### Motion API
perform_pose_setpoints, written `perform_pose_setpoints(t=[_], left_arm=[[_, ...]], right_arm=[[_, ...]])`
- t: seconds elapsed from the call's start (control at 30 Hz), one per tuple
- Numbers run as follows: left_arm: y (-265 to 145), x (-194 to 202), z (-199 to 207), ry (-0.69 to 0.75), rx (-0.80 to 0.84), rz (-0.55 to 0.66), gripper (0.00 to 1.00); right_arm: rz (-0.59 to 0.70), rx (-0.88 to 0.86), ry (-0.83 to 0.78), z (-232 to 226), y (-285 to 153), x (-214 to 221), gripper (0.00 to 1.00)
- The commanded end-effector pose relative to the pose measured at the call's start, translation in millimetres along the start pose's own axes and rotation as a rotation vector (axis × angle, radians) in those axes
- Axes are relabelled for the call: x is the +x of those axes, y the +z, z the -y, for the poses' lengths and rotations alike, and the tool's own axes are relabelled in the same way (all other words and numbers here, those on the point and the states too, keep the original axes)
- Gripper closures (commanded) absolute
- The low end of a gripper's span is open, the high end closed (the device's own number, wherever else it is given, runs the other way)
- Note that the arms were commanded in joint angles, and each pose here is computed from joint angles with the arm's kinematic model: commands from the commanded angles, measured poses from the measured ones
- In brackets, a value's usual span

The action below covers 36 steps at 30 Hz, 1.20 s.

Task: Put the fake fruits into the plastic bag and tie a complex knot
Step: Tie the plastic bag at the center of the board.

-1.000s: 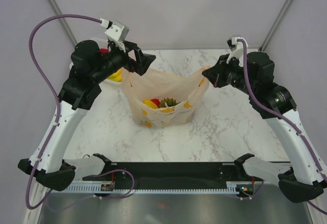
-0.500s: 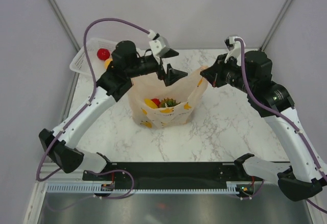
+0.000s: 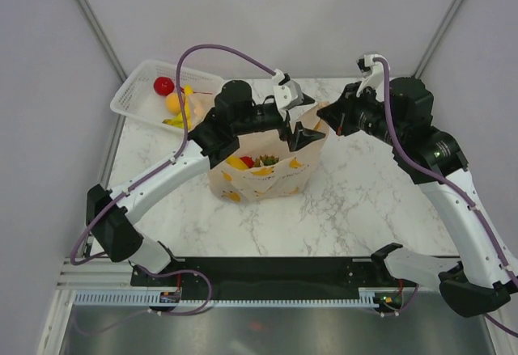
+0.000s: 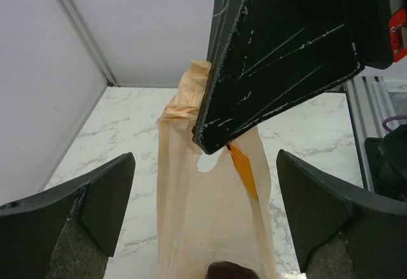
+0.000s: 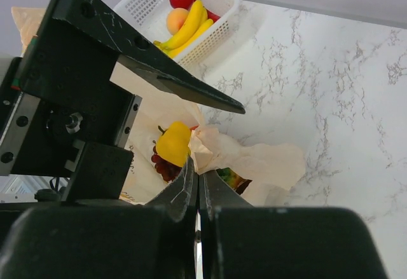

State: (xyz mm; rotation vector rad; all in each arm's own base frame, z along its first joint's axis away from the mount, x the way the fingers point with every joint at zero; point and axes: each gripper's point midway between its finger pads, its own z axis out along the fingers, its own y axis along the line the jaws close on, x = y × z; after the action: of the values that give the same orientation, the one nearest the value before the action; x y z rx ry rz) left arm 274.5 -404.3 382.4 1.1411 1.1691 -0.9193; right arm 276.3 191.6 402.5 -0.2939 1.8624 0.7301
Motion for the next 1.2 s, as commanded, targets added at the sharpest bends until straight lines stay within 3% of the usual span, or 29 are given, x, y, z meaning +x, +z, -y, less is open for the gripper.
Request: perform_pose_setpoints(t=[0.0, 0.2, 0.3, 0.33, 0.37, 0.5, 0.57, 0.73, 0.77, 0.87, 0.9, 0.97, 1.03, 1.17], left_arm=[[12.4, -5.9, -2.1, 0.016, -0.010, 0.060, 0.00], [35.0, 39.3, 12.1, -0.034, 0.015, 0.004, 0.00], [41.3, 92.1, 29.0, -0.089, 0.049, -0.090, 0.00], [43.7, 98.8, 18.1, -0.092, -0.031, -0.085, 0.02], [51.2, 72.8, 10.3, -0.058, -0.063, 0.058, 0.24], [39.3, 115.8, 13.6, -0.122, -0.136, 0.066, 0.42], [36.4, 119.5, 12.8, -0.125, -0.155, 0.083, 0.54], [35.7, 139.3, 24.5, -0.146, -0.110, 0.038, 0.72], [36.0, 141.1, 26.8, -0.150, -0.101, 0.033, 0.82], [34.3, 143.9, 29.0, -0.156, -0.092, 0.018, 0.98], [33.4, 144.3, 32.4, -0.157, -0.080, 0.016, 0.98], [30.3, 138.9, 33.1, -0.153, -0.078, 0.025, 0.98], [27.6, 136.8, 34.7, -0.154, -0.074, 0.022, 0.98], [26.5, 136.8, 35.8, -0.163, -0.072, 0.002, 0.98]], right_arm=[[0.075, -0.045, -0.012, -13.7, -7.7, -26.6, 1.00], [0.090, -0.054, -0.004, -17.1, -10.5, -31.7, 1.00], [0.110, -0.046, -0.001, -17.0, -14.1, -35.7, 1.00], [0.120, -0.034, 0.004, -15.0, -15.1, -37.6, 1.00], [0.123, -0.029, 0.009, -14.3, -15.3, -37.5, 1.00], [0.139, -0.019, 0.015, -13.2, -18.1, -39.9, 1.00], [0.146, -0.006, 0.014, -11.0, -18.3, -40.9, 1.00], [0.168, 0.023, 0.019, -6.3, -22.0, -43.3, 1.00], [0.169, 0.026, 0.019, -5.6, -21.9, -43.0, 1.00], [0.171, 0.043, 0.016, -1.8, -22.2, -41.1, 1.00], [0.170, 0.051, 0.008, 0.2, -22.2, -39.8, 0.99], [0.155, 0.065, -0.001, 5.0, -19.7, -32.4, 0.91], [0.145, 0.095, -0.016, 13.6, -19.0, -23.1, 0.67], [0.170, 0.123, -0.037, 24.4, -24.3, -7.0, 0.32]])
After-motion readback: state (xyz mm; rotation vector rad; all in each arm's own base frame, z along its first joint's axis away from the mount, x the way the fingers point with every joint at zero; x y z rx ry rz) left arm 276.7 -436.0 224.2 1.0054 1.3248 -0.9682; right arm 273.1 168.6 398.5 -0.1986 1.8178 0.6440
